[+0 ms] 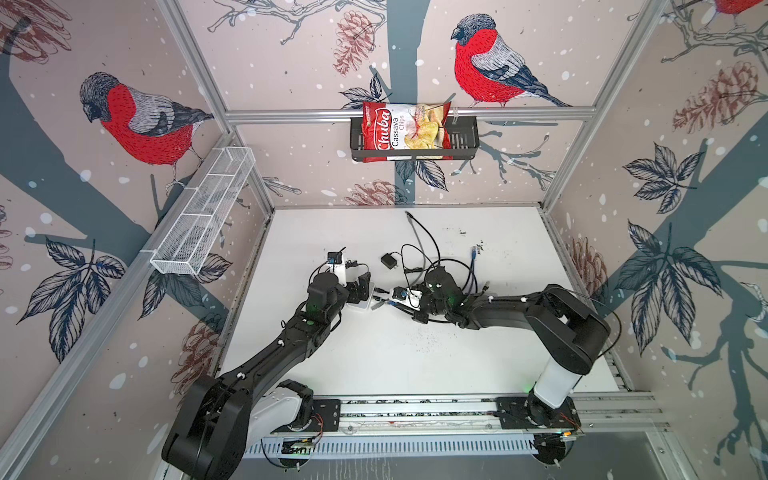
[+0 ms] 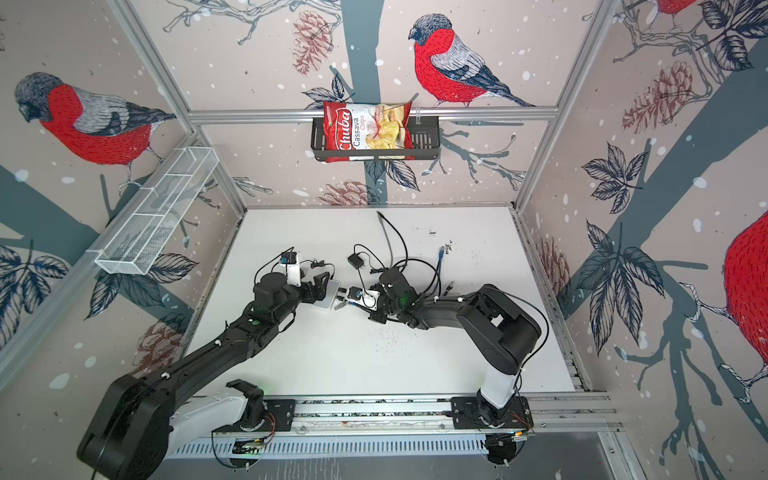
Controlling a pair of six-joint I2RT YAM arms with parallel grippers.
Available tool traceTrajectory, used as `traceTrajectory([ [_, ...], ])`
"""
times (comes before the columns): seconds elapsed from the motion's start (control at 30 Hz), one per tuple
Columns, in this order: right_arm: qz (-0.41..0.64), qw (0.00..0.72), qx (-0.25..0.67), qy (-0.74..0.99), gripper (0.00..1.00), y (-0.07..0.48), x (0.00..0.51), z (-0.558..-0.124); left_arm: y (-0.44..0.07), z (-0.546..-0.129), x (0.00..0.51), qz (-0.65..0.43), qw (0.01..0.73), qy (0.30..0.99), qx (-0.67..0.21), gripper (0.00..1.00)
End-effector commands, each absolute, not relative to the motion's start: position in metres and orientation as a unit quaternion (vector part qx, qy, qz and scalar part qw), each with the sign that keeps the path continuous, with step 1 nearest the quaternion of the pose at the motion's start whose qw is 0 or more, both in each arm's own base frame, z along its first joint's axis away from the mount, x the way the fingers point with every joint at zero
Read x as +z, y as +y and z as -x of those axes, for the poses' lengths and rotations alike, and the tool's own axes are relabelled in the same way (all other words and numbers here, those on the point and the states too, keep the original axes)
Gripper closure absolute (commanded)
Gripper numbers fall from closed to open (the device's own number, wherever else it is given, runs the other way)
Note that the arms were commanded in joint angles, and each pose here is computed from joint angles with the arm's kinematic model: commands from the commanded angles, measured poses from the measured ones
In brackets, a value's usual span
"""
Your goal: Insert the plug into the switch port
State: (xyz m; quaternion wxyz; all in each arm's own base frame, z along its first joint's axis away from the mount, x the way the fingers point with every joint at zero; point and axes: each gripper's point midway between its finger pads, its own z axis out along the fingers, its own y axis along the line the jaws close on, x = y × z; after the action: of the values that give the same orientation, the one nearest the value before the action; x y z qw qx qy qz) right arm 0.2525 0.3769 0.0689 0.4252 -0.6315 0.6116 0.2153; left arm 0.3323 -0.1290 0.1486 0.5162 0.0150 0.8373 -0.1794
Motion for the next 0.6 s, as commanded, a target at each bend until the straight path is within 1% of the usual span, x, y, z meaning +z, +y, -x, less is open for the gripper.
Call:
traceTrajectory([
  [0.0, 0.605, 0.447, 0.213, 0.624, 0.99, 0.382, 0.074, -0.259, -0.118, -0.329, 0.129, 0.040, 0.478, 0.861, -0.172, 0.10],
  [0.1, 0.598, 0.451, 0.216, 0.626, 0.99, 0.381, 0.074, -0.258, -0.113, -0.327, 0.114, 0.059, 0.453, 0.875, -0.163, 0.11],
  [0.27, 0.589, 0.455, 0.211, 0.633, 0.99, 0.380, 0.072, -0.260, -0.104, -0.324, 0.097, 0.080, 0.431, 0.888, -0.142, 0.10],
  [0.43, 0.585, 0.459, 0.209, 0.635, 0.99, 0.384, 0.072, -0.263, -0.106, -0.325, 0.084, 0.080, 0.410, 0.897, -0.145, 0.10],
  [0.57, 0.595, 0.454, 0.215, 0.627, 0.99, 0.392, 0.069, -0.256, -0.110, -0.328, 0.072, 0.083, 0.396, 0.901, -0.154, 0.10],
])
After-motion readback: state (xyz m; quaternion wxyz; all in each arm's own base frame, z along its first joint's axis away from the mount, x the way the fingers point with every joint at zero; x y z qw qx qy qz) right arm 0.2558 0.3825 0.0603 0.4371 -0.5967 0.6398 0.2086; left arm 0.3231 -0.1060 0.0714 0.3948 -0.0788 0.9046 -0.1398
